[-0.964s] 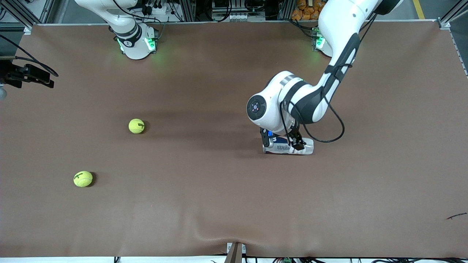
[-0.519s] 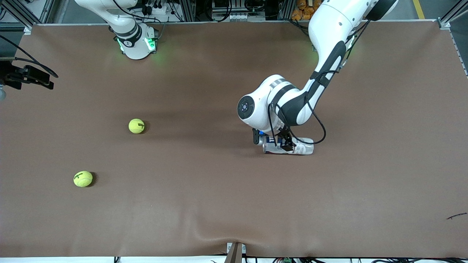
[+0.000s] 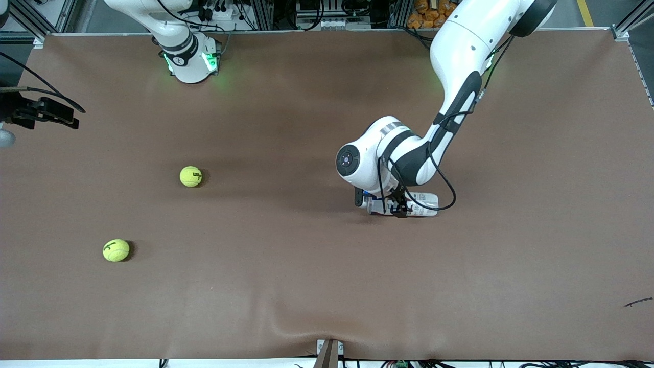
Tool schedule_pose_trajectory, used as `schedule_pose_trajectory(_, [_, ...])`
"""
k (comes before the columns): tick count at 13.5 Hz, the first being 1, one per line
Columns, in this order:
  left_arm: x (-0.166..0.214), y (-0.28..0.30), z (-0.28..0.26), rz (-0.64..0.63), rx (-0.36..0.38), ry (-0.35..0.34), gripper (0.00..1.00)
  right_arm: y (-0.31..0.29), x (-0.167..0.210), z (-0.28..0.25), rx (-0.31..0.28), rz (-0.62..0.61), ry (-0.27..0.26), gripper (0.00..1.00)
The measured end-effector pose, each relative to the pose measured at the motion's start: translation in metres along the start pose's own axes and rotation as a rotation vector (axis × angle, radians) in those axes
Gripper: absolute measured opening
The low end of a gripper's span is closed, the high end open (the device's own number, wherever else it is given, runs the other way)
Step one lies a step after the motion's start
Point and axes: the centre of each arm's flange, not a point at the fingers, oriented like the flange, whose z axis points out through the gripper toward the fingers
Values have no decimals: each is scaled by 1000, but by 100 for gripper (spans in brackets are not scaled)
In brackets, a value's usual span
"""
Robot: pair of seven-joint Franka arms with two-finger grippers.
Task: Insert tennis ball vertically with right arm
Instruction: 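Stand the can upright with the left gripper while the right gripper reaches out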
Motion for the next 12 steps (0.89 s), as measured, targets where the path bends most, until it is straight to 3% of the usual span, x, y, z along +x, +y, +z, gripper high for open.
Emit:
schedule_pose_trajectory(8, [16, 3, 14, -60, -1, 10, 100, -28, 8, 53, -6, 3, 38, 100])
schedule_pose_trajectory(12, [26, 1, 25, -52, 2, 26, 100, -70, 7, 103, -17, 70, 4, 100])
